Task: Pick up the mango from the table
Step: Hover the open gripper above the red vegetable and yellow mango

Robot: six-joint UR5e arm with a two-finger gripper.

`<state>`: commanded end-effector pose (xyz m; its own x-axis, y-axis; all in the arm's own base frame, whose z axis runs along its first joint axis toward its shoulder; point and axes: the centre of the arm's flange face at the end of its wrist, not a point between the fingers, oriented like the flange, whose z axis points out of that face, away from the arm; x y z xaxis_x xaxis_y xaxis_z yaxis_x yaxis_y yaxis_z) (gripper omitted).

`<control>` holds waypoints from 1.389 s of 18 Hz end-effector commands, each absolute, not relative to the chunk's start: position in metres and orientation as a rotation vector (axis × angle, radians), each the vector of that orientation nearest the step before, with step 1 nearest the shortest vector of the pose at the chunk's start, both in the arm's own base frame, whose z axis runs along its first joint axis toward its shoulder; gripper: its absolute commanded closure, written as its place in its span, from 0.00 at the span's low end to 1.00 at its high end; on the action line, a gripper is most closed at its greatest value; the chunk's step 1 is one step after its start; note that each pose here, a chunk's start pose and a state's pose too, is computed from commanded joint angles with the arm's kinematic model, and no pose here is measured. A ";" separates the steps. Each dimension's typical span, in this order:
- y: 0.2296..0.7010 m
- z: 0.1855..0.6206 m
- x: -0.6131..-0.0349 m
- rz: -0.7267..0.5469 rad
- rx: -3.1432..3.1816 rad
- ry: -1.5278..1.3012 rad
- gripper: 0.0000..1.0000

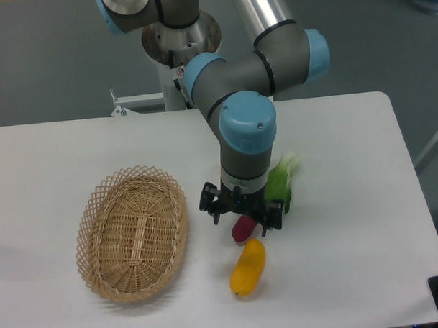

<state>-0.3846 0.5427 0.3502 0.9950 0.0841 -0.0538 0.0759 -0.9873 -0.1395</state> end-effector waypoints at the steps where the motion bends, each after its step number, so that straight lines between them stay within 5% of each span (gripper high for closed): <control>1: 0.542 0.347 -0.385 0.091 -3.010 -0.104 0.00; 25: 0.531 0.342 -0.399 0.113 -2.904 -0.126 0.00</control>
